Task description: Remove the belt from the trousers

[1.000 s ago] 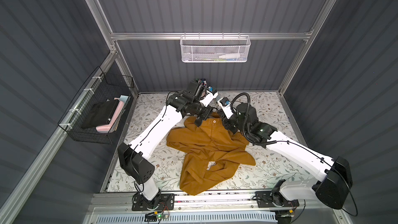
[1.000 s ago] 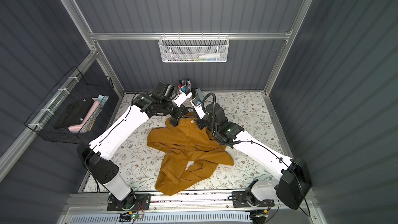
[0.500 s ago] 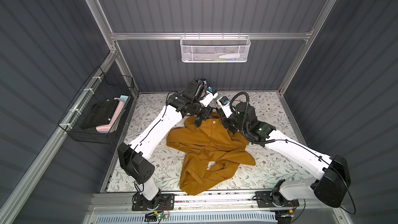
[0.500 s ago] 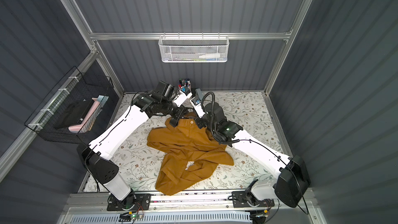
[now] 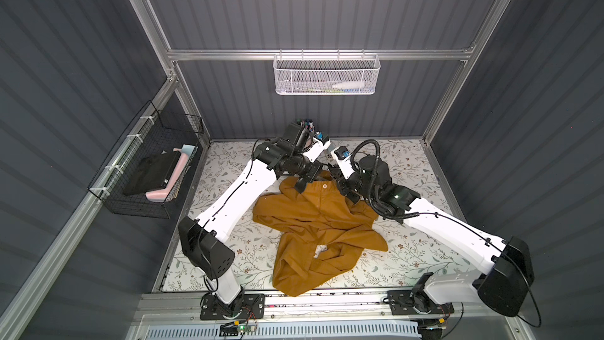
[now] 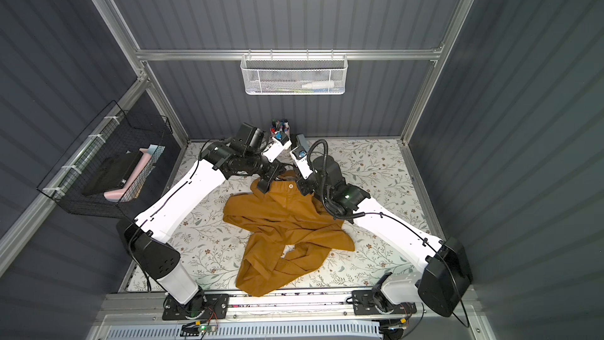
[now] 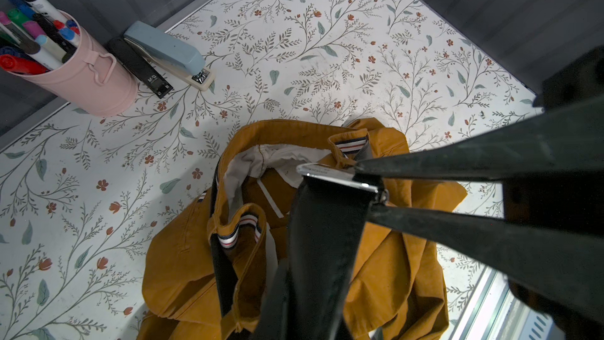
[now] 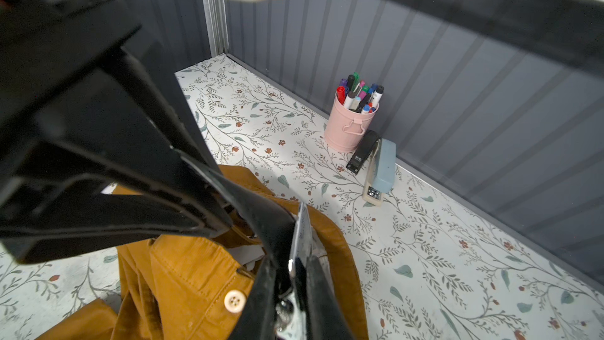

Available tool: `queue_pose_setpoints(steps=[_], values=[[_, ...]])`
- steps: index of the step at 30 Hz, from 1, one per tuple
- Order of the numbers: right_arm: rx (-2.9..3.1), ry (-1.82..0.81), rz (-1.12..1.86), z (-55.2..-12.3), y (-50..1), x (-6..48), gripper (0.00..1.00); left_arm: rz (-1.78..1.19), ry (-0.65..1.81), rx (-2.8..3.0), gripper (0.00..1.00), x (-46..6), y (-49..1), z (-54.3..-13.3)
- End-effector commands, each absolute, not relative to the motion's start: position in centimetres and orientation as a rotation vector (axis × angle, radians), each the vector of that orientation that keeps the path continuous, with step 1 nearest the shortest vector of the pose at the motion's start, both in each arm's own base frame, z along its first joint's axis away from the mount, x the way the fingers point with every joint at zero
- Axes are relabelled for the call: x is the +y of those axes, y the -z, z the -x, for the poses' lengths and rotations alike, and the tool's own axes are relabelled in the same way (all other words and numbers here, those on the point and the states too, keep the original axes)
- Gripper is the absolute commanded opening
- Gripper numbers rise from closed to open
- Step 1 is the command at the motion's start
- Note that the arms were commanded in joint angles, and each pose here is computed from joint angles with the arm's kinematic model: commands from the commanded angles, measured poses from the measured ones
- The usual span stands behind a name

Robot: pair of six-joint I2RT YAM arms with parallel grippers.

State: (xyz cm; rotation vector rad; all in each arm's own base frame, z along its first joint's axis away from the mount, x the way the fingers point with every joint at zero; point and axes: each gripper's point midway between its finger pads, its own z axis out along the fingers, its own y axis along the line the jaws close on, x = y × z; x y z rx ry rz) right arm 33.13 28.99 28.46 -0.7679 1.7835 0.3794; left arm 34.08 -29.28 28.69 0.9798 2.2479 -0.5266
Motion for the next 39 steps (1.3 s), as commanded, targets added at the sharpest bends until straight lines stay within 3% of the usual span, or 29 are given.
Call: queue_pose_setpoints(steps=[1,14,19,33,39], values=[[1.818,-0.443,0.676,-33.2,-28.1,27.5,0.0,-0.919,0.535,2.195,0.0,-28.0,-31.3,-33.9],[1.93,-0.49,0.679,-33.2,-24.1,27.2,0.0,-0.793,0.462,2.053,0.0,-25.1,-36.1,-34.5],[1.913,-0.555,0.696,-32.6,-24.6,27.8,0.01,-0.811,0.499,2.088,0.0,-25.7,-35.2,-34.4],[1.829,-0.599,0.707,-32.1,-26.7,28.2,0.22,-0.825,0.572,2.144,0.0,-27.0,-33.2,-34.7],[1.815,-0.613,0.73,-32.2,-27.0,28.8,0.24,-0.826,0.583,2.154,0.0,-27.3,-32.9,-34.8]])
